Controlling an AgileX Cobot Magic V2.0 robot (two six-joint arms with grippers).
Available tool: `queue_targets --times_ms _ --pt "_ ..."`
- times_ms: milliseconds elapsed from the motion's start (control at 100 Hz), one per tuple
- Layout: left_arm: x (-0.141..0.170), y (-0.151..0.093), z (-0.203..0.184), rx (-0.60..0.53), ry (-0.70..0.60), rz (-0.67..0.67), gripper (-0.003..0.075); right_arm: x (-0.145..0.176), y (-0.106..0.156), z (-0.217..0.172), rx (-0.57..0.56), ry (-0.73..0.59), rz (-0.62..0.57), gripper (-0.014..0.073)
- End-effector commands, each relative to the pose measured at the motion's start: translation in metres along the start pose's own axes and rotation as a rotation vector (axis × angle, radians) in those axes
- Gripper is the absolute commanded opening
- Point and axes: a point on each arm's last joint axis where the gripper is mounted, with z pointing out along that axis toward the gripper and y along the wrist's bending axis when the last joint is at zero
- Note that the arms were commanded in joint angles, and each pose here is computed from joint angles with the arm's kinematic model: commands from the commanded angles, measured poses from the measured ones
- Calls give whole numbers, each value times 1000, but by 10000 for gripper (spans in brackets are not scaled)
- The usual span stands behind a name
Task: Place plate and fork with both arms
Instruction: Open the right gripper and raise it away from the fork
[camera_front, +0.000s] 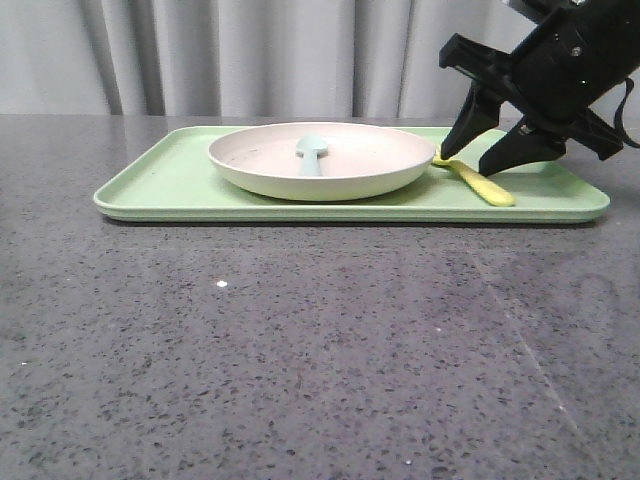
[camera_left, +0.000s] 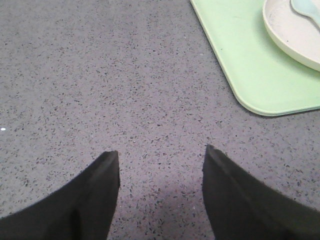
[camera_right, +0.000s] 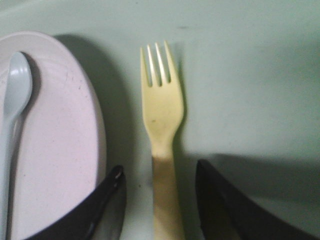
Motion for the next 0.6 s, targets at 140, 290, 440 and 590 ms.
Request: queue_targets --times_ms 140,290,440,590 --pt "-13 1 -5 -14 -85 -10 373 -18 17 -34 -23 -127 -60 365" --pt "-13 1 -5 -14 -85 -10 373 -23 29 -64 -18 -195 -151 365" --pt "-13 1 -5 -14 -85 -10 373 -25 45 -108 -10 -281 -277 365" --pt "-13 1 -5 -14 -85 -10 373 -19 59 -155 9 -353 -407 365"
